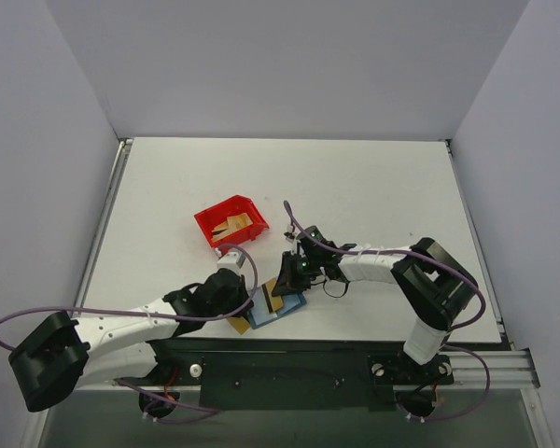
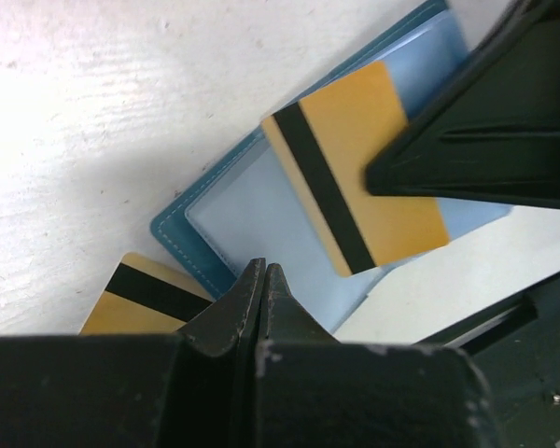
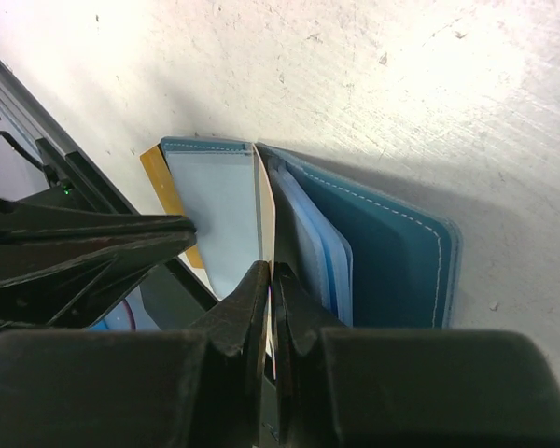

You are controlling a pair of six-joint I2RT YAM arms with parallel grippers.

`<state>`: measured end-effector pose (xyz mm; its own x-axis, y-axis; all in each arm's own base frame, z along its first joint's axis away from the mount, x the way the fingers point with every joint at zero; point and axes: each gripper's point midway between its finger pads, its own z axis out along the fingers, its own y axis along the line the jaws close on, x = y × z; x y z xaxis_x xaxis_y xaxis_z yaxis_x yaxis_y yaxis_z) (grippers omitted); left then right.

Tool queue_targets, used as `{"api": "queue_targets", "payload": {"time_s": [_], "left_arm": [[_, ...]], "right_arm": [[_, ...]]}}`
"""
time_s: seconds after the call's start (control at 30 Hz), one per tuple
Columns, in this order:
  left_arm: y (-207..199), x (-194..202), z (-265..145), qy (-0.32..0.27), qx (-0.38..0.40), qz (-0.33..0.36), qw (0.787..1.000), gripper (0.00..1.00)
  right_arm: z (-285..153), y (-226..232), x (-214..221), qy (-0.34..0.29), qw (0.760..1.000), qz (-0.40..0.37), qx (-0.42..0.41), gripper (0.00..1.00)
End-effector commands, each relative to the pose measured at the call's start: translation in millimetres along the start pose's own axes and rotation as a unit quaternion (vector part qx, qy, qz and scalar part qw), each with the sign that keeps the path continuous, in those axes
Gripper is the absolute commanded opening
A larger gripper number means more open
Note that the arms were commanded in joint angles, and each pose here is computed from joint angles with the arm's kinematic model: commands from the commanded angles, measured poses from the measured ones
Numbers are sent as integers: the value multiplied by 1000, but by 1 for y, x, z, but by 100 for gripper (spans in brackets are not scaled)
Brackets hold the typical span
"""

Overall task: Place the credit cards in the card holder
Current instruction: Insert the credit card into the card holder.

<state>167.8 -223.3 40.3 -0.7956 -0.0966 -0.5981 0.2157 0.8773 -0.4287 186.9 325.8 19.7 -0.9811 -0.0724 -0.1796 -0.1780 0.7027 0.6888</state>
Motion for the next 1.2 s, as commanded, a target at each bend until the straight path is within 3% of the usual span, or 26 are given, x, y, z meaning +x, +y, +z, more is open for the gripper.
{"api": "queue_targets", "payload": {"time_s": [0.0, 0.13, 0.47, 0.83, 1.17], "left_arm": [[4, 10, 8, 16, -6, -11, 1000, 0], [15, 32, 17, 53, -25, -11, 998, 0], [12, 39, 33, 61, -18, -10, 998, 0], [15, 43, 44, 71, -28, 14, 997, 0], [14, 30, 56, 66, -42, 39, 996, 0]], "right_arm": [[0, -8, -2, -5, 999, -13, 31, 0], [-5, -8, -3, -10, 999, -22, 39, 0], [-25, -9, -10, -31, 999, -33, 25, 0], [-56, -36, -13, 2, 996, -86, 28, 0], [-60, -53, -4, 36, 994, -78, 68, 0]]}}
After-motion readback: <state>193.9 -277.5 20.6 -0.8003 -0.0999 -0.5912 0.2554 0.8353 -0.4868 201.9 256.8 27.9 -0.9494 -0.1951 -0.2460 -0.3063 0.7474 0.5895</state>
